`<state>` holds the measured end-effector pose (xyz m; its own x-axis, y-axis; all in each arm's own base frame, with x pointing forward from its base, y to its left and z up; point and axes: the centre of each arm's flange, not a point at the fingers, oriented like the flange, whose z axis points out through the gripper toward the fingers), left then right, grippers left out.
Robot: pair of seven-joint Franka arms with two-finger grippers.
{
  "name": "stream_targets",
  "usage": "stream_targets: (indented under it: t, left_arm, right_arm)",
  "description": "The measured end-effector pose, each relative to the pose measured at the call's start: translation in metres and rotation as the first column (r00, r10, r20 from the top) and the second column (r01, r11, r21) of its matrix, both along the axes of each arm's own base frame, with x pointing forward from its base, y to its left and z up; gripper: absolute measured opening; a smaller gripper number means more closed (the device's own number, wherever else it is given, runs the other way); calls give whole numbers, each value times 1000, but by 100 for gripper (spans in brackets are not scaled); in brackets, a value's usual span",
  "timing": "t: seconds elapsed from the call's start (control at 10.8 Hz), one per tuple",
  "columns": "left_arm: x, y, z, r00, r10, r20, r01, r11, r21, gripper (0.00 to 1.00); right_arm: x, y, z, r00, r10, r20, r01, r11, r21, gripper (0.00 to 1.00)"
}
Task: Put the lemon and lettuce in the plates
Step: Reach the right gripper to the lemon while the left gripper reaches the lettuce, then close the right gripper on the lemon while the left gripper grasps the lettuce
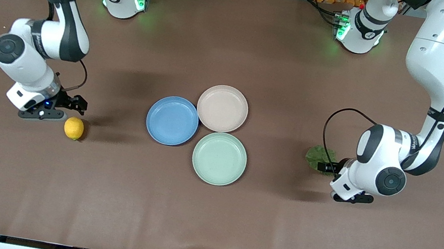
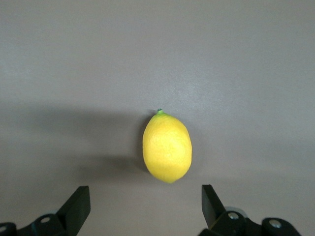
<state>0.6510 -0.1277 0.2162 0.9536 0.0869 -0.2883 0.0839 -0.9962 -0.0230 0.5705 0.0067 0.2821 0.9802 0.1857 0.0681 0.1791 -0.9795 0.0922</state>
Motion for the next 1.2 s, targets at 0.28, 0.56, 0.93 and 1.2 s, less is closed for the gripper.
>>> stream_targets:
  t: [0.28, 0.56, 0.93, 1.2]
  left_arm:
    - [0, -1, -13, 1000, 2, 1, -2, 1000, -5, 100]
    - [-2, -4, -25, 1000, 11, -3, -11, 1000, -18, 100]
    - [-4, -5, -36, 1000, -3, -21, 2, 998, -58, 100]
    - [-4, -4, -38, 1000, -7, -25, 5, 996, -93, 90]
  right_arm:
    - [7, -13, -28, 1000, 29, 7, -29, 999, -17, 100]
    - [13, -33, -47, 999, 44, 14, -44, 998, -36, 100]
    - [25, -30, -62, 998, 53, 34, -51, 998, -40, 100]
    - [30, -30, -71, 999, 40, 37, -39, 999, -31, 98]
